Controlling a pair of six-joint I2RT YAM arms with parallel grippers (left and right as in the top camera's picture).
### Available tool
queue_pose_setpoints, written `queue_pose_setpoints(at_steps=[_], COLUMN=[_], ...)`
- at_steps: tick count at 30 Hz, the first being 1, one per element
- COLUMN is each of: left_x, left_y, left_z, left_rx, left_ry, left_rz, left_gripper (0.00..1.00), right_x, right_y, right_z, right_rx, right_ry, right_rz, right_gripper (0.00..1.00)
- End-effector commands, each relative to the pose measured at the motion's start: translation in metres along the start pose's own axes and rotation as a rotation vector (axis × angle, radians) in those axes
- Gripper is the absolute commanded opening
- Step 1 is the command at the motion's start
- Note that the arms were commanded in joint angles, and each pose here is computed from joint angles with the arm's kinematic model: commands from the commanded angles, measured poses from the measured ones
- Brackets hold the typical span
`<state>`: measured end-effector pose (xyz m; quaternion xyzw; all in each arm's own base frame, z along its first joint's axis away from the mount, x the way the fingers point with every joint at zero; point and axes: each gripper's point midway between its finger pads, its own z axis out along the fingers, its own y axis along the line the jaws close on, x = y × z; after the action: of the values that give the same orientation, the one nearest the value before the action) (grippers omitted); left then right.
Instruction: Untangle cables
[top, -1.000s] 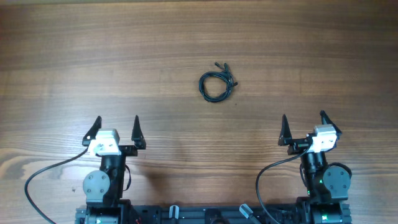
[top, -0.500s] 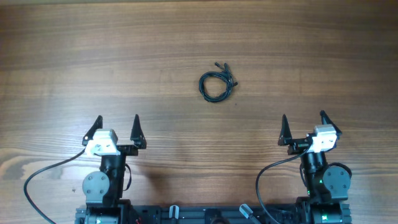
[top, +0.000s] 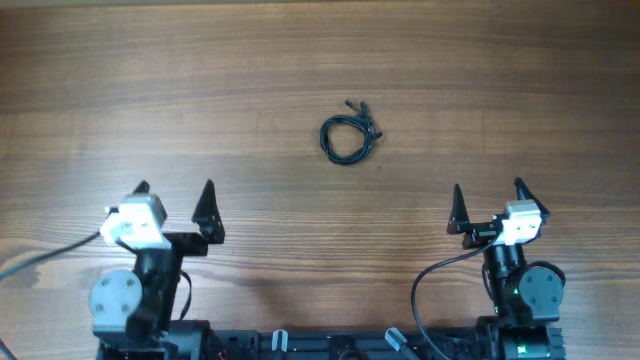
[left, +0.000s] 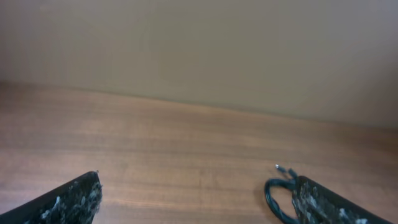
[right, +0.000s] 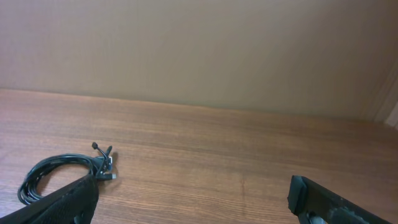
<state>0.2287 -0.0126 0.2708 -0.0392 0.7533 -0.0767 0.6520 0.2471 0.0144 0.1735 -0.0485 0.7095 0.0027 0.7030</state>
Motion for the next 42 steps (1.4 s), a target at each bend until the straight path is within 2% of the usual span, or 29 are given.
queue_pose_setpoints(at_steps=[1,4,12,16,19,23,29,42], left_x=[-0.029,-0.057,-0.113,-0.132,-0.14,-0.138,-0.102,-0.094], left_y=[-0.013,-0.025,-0.033,-0.035,-0.037,-0.038,-0.042,-0.063], left_z=[0.013,0.029,0.07,0.087,0.102,0.121,0.133,0.13], left_rx=[0.047,0.085,0.071,0.059,0.068,0.083,0.123,0.181], left_ry=[0.051,0.087,0.239,0.325,0.377,0.407,0.538,0.561], left_rz=[0.009,0.006,0.043,0.036,0.103,0.16,0.238,0.278], left_gripper=[1.0,1.0,1.0,1.0,1.0,1.0,1.0,1.0], right_x=[0.0,0.0,0.0,0.0,0.0,0.0,0.0,0.0], right_y=[0.001,0.001,0.001,0.001,0.001,0.001,0.001,-0.001], right_z=[0.0,0.0,0.0,0.0,0.0,0.0,0.0,0.0], right_rx=[-0.01,-0.01,-0.01,-0.01,-0.01,-0.009,-0.009,0.003], right_ry=[-0.005,-0.005,-0.004,-0.005,-0.005,-0.005,-0.005,-0.005], right_rz=[0.015,0.015,0.015,0.015,0.015,0.015,0.015,0.011], right_gripper=[1.0,1.0,1.0,1.0,1.0,1.0,1.0,1.0])
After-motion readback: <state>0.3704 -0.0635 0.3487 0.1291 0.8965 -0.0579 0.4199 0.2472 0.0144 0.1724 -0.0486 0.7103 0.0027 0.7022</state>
